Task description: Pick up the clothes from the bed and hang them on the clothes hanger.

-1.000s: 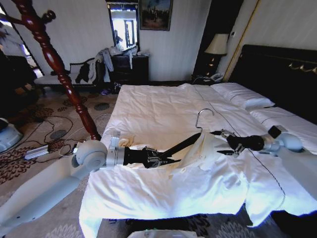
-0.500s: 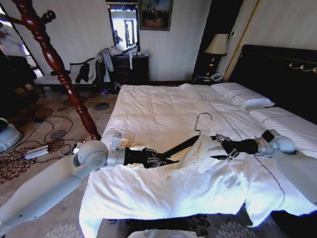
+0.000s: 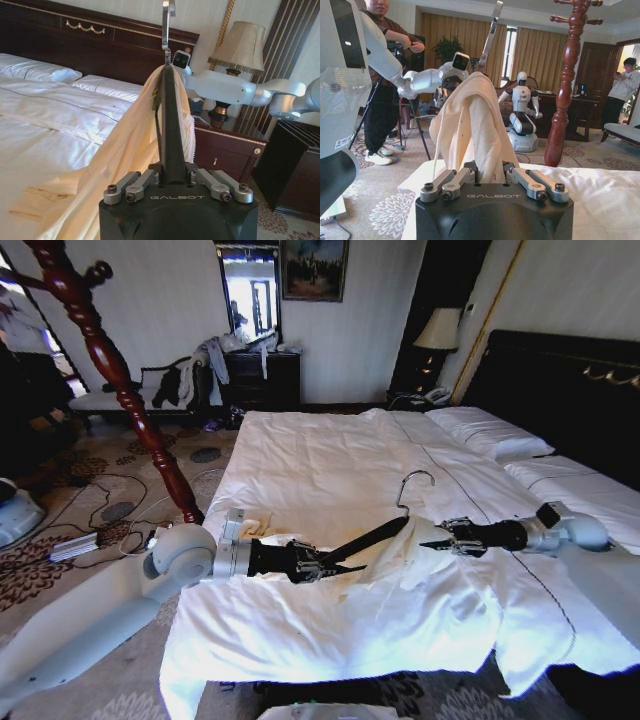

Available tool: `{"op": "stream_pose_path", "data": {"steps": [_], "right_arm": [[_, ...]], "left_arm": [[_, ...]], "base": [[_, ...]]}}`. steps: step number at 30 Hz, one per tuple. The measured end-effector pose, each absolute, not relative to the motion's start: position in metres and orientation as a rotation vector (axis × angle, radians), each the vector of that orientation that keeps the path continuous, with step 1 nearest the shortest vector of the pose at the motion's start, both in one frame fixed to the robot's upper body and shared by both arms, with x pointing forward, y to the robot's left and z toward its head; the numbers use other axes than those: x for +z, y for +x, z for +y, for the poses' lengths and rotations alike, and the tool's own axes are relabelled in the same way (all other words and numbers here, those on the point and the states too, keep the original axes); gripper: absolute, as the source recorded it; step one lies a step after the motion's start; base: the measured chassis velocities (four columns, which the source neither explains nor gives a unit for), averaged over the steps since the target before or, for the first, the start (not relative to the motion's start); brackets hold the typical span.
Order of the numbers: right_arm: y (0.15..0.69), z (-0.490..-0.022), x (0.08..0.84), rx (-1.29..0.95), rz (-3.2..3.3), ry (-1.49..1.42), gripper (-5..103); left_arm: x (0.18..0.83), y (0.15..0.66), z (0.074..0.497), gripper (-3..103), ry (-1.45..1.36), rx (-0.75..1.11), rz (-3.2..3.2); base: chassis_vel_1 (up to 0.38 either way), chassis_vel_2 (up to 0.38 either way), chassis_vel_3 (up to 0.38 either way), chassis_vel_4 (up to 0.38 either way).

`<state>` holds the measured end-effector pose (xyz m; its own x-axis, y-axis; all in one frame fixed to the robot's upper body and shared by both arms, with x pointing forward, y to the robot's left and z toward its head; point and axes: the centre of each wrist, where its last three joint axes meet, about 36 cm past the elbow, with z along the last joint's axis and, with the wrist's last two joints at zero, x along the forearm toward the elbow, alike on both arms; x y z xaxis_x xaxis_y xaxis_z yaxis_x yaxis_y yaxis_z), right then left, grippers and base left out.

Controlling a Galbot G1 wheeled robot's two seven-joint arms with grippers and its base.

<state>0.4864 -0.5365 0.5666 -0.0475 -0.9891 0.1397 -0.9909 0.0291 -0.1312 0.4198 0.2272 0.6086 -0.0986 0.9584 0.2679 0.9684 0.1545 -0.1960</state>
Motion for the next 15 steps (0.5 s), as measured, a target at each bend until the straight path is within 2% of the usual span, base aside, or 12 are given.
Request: {"op": "stream_pose_path", "data": {"steps": [15], "right_arm": [[0.482, -0.519, 0.574, 0.329, -2.207, 2.231, 20]], "left_arm": [[0.603, 0.45, 0.242, 20, -1.795, -0.151, -2.185]], "base": [[0.0, 0.0, 0.0, 0.0]]}}
